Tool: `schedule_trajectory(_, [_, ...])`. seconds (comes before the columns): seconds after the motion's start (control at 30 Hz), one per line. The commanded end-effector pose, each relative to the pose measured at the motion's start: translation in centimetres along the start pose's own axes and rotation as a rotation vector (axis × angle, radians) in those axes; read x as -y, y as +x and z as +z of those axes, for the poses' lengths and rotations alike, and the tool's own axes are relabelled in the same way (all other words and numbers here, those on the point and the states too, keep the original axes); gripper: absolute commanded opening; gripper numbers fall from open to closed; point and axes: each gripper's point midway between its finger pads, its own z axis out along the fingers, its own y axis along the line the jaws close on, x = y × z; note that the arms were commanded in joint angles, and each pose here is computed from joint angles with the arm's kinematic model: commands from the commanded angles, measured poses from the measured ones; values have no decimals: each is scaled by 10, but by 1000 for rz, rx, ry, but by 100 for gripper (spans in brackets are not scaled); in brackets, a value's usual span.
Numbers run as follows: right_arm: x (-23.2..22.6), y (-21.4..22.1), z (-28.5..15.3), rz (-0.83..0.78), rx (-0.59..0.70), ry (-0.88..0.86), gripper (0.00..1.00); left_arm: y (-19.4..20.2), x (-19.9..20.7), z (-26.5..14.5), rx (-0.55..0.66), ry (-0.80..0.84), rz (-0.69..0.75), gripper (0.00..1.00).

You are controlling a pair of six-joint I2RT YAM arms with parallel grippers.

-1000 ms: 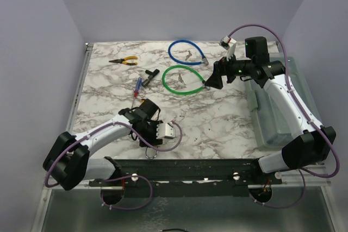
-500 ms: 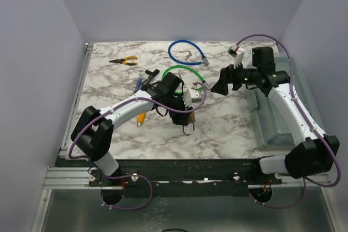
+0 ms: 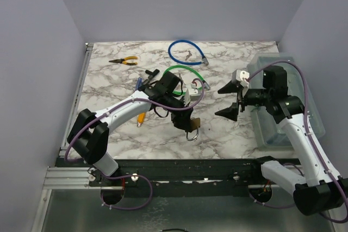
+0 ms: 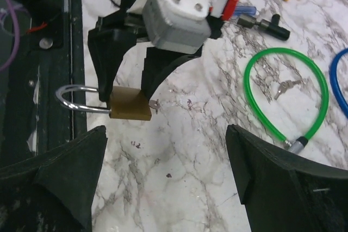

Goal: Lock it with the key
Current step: Pick up the lock from the center of the board.

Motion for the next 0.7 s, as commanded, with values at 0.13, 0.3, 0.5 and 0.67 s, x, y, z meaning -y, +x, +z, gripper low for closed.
schedule_trajectory(0.13, [-49,29,35,-340,-59,-289,96,-36,43,-13,109,183,73,0])
schedule_trajectory(0.3, [-64,39,55,-396,-82,-386,96,-45,49,-16,126,208,93,0])
schedule_trajectory(0.5, [-67,54,65,-430,-77,-418,93,-57,63,-24,156,250,122,0])
schedule_trajectory(0.67, [-64,62,75,-473,-65,-410,87,-66,70,-30,174,262,141,0])
